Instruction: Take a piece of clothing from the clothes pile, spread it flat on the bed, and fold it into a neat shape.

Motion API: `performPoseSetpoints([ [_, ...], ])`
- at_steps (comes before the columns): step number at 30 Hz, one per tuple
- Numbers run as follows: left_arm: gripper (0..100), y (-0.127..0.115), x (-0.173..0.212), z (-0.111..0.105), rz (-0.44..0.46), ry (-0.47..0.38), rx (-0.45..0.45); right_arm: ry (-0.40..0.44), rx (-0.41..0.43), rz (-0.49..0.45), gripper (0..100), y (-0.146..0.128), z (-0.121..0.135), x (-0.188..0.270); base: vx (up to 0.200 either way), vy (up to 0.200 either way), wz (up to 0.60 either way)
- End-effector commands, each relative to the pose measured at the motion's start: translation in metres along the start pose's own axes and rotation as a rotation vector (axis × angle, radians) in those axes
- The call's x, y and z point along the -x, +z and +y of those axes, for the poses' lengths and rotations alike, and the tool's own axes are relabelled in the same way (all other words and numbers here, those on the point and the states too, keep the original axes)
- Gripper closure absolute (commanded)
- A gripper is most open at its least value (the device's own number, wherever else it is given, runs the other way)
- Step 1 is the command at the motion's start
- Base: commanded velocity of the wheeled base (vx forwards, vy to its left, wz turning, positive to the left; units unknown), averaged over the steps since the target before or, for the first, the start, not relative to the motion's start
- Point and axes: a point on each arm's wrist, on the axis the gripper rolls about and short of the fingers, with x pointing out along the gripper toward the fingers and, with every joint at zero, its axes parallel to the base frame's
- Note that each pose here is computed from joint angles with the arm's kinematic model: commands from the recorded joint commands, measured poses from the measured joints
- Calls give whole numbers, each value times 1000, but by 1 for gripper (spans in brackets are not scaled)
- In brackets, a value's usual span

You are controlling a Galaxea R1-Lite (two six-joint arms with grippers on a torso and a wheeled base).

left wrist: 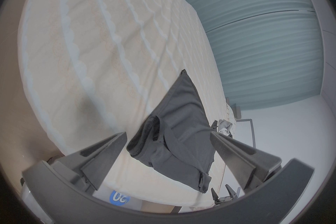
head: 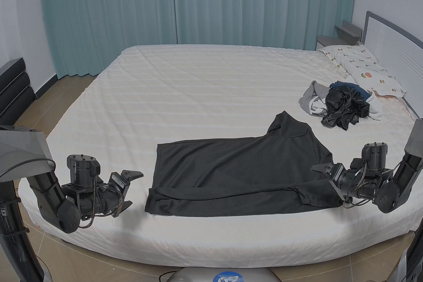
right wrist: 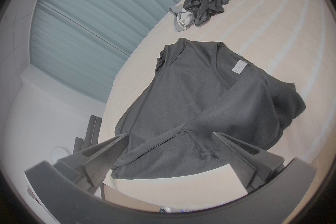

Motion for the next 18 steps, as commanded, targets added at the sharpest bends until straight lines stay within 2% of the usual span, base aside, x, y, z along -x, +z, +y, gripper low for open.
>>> performPoseSetpoints([
  [1, 0, -6, -2, -6, 17, -18, -13, -18, -15, 1, 0, 1, -7, 0, 0, -200, 0],
  [5, 0, -10, -3, -8, 25, -21, -21, -26, -19, 7, 0, 0, -10, -2, 0, -200, 0],
  [7, 0, -11, -5, -10, 2, -17, -28, -28, -20, 8, 0, 0, -10, -2, 0, -200, 0],
  [17, 0, -28, -16, -27, -89, -18, -83, -31, -23, 10, 0, -1, -11, -2, 0, 0, 0],
  [18, 0, -35, -18, -31, -106, -15, -109, -32, -24, 11, 0, -1, -11, -2, 0, 0, 0],
])
